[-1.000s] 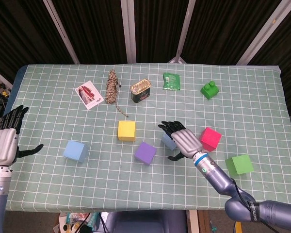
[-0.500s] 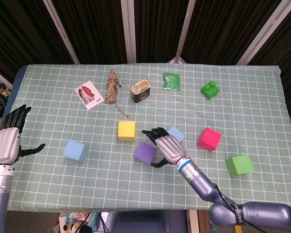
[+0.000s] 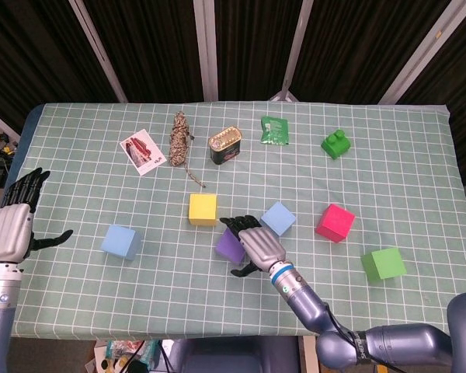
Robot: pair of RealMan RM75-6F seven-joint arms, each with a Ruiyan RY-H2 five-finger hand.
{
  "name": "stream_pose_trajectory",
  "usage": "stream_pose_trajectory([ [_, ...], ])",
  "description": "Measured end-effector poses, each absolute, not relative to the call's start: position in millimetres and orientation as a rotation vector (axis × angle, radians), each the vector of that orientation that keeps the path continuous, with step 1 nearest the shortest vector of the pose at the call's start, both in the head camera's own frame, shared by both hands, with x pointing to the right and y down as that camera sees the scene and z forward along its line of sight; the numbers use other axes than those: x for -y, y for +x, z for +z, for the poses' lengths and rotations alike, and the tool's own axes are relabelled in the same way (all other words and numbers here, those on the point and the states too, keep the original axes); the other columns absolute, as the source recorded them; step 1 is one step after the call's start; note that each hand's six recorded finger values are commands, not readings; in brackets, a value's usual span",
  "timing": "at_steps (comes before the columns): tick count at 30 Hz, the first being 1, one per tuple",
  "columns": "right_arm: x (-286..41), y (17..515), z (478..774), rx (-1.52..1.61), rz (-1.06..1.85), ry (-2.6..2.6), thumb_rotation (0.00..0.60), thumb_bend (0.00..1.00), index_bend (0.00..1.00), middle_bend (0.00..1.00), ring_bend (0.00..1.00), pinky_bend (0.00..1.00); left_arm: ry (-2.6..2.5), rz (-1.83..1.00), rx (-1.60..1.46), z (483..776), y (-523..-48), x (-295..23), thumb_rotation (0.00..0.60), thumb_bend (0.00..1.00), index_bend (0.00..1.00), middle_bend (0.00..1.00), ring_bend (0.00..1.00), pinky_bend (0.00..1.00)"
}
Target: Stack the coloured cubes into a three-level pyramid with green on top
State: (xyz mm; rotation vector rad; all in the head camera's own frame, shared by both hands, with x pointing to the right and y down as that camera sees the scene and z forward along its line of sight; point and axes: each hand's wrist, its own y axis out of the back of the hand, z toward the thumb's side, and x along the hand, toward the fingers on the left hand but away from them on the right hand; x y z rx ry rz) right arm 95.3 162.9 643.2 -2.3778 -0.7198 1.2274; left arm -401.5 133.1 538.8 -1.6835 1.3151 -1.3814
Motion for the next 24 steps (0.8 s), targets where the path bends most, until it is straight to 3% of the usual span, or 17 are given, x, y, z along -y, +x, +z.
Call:
stream_pose_trajectory([
  [6,-169,88,650,0.735,1.240,-2.383,0.600,0.18,0.00,0.00,0.00,0.00,-1.687,-1.375,-1.318,538,-400,-133,0.600,0.14,0.00,0.00,0.00,0.02],
  [24,-160,87,672,0.820,1.224,-2.251,0.600,0.18,0.00,0.00,0.00,0.00,-1.696,-1.376,-1.328,539,-401,-132,0.600,0.14,0.00,0.00,0.00,0.02],
])
